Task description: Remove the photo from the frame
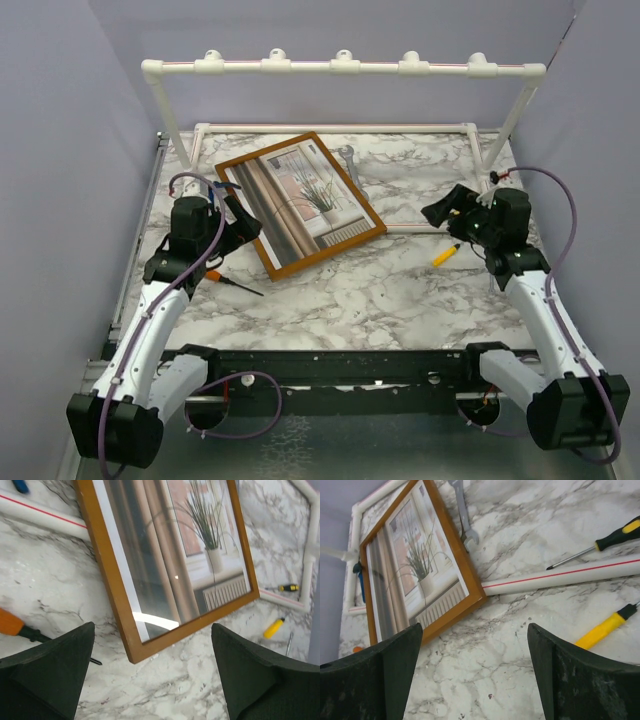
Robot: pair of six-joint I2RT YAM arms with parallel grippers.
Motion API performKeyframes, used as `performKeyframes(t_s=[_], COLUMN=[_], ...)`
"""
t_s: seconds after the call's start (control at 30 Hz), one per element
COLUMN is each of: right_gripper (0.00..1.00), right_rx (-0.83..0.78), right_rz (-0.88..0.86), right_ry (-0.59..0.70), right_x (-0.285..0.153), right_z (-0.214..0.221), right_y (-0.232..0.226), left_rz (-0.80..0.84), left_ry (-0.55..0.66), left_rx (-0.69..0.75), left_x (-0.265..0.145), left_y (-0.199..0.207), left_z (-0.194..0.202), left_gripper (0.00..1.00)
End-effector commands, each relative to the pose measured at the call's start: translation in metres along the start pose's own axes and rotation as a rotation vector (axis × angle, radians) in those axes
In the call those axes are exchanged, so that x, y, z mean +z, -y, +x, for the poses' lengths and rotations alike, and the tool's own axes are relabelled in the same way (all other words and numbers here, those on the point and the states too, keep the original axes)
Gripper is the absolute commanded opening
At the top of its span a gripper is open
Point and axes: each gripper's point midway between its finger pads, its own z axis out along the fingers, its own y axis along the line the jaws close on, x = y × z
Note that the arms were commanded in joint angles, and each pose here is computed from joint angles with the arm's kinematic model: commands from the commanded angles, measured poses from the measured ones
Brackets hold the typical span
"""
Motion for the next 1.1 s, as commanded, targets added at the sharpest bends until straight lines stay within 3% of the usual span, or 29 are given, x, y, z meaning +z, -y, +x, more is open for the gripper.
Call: performKeyframes(t_s=[0.0,0.1,0.27,0.53,0.77,1.07], right_gripper=[0.87,0.85,0.86,0.84,0.71,0.71], right_rx=[0.073,0.164,0.266,0.176,0.154,0.151], right_rz=[-0.208,-0.267,-0.337,-0.264,-0.337,-0.344], right_ry=[-0.141,-0.218,-0.243,-0.246,-0.421,-0.519], right_x=[0.016,0.032,0.053,0.1,0.148,0.196], right_z=[0.032,0.049,0.06,0.049,0.071,0.096], right_y=[-0.027,-0.032,-0.035,-0.02,-0.032,-0.033], left_rz=[0.201,0.191,0.16,0.147,0.159,0.206], left_ry=[-0.097,-0.111,-0.135,-0.157,-0.169,-0.192], left_rx=[-0.009,-0.026,-0.048,-0.105,-0.114,-0.164], left_x=[0.007,0.012,0.019,0.038,0.051,0.069], left_y=[0.028,0.023,0.01,-0.002,-0.006,-0.005], left_z=[0.023,0.031,0.045,0.063,0.072,0.085], left_gripper=[0.99,0.99,0.99,0.99,0.96,0.92])
